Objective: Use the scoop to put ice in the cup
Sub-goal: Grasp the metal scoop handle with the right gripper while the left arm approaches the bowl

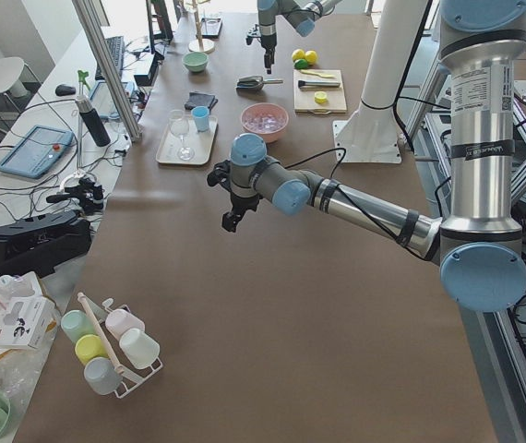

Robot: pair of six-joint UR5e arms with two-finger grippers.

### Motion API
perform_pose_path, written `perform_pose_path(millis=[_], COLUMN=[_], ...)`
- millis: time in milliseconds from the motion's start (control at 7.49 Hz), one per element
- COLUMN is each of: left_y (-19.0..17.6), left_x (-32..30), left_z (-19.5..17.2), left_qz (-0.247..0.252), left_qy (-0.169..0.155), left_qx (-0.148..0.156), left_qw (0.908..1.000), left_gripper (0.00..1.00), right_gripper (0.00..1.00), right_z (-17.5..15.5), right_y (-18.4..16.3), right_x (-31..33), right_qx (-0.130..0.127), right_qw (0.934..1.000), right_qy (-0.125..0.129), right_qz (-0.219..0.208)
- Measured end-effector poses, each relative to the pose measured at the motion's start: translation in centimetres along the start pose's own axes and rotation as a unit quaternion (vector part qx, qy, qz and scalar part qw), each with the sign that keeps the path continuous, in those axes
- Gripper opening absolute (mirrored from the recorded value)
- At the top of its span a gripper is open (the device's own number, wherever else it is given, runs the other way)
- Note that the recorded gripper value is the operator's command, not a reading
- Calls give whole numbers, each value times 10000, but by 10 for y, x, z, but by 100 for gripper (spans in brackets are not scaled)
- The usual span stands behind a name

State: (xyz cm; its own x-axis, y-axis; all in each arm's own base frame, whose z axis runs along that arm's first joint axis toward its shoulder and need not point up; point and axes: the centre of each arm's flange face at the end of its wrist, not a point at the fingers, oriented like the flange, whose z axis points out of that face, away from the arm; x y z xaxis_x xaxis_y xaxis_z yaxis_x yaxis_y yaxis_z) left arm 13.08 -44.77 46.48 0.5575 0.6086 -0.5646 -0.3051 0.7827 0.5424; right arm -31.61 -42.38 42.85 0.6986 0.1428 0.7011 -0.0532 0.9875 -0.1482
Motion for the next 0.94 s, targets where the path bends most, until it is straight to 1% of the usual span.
perform_pose_path(millis=[134, 267, 401, 668, 802, 935], left_y=[-7, -12, -16, -19, -21, -22], left_x=[28, 51, 69, 109, 122, 127], left_z=[11, 20, 28, 46, 50, 51], left_qz=[389, 707, 937, 1418, 1589, 1679], left_qy=[-189, -258, -209, -11, 44, 69], left_qx=[29, 102, 151, 251, 352, 437], left_qw=[9991, 9971, 9953, 9896, 9867, 9848], left_gripper=[98, 98, 98, 98, 98, 98], right_gripper=[98, 98, 96, 92, 92, 88], right_z=[15, 27, 36, 49, 57, 65], right_y=[4, 10, 16, 27, 31, 33], right_x=[-8, -16, -21, -27, -29, -29], right_qx=[29, 64, 59, 56, 56, 61], right_qw=[10000, 9999, 9999, 9997, 9996, 9996], right_qy=[37, 103, 148, 235, 262, 237], right_qz=[21, 34, 14, -78, -127, -140])
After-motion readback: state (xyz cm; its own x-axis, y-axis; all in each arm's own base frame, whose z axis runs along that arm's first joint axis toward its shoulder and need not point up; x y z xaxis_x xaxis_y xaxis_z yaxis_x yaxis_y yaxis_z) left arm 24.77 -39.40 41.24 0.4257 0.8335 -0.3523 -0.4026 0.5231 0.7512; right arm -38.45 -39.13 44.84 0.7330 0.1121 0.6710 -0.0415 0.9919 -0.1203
